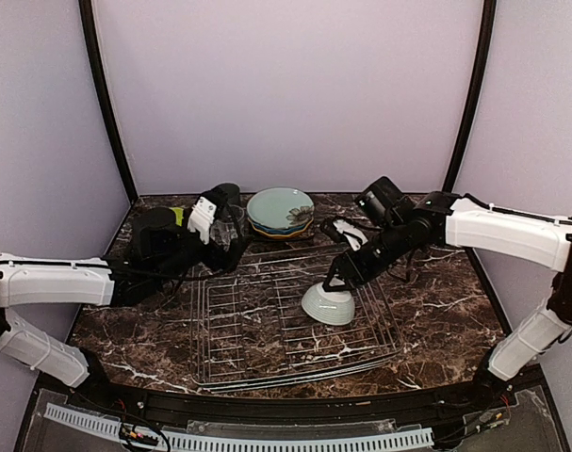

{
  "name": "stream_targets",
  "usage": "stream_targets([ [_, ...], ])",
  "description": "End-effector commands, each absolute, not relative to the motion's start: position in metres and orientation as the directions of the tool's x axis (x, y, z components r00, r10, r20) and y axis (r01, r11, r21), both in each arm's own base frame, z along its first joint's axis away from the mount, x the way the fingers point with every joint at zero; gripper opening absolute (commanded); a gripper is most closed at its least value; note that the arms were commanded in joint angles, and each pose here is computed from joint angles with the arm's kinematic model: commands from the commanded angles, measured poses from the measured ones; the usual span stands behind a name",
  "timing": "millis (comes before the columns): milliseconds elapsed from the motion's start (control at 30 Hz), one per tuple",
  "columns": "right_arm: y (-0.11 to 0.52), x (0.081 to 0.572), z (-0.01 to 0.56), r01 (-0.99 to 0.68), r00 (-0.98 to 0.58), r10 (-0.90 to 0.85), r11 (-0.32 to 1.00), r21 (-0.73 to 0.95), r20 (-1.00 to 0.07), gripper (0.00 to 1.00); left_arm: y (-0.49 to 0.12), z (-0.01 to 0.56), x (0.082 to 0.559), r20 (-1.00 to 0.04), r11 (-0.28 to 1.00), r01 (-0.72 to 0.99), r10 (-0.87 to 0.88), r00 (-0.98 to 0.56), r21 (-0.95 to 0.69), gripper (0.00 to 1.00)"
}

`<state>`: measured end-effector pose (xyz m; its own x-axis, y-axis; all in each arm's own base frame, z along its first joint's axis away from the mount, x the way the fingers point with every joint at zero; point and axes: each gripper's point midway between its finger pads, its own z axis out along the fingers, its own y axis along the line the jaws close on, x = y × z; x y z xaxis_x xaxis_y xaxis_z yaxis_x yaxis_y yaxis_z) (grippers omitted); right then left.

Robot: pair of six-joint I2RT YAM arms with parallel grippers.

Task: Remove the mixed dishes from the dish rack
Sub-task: Pass from the right arm to the left

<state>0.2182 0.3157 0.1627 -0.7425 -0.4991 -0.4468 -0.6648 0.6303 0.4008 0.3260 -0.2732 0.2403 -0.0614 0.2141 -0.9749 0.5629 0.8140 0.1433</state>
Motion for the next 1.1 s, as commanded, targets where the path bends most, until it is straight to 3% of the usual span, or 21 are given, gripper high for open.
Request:
stream_targets([
  [0, 0.323, 0.228, 0.196, -0.689, -0.717, -0.436, 0.559, 0.461, -0.543, 0.34, -0.283, 0.277, 0.296, -0.934, 0.72, 0.595, 0.255, 0.252, 0.357, 0.99],
  [200, 0.32, 0.234, 0.211, -0.678, -0.729, -0.396, 0.533, 0.506, -0.559, 0.33, -0.318, 0.247, 0.259, -0.848, 0.524, 0.669, 0.367, 0.381, 0.527, 0.99],
  [633, 0.331, 0.241, 0.236, -0.677, -0.732, -0.361, 0.479, 0.559, -0.577, 0.31, -0.354, 0.215, 0.234, -0.725, 0.307, 0.681, 0.486, 0.488, 0.664, 0.92],
  [1067, 0.345, 0.241, 0.243, -0.658, -0.753, -0.33, 0.419, 0.626, -0.57, 0.3, -0.395, 0.215, 0.232, -0.658, 0.248, 0.635, 0.5, 0.563, 0.732, 0.81],
])
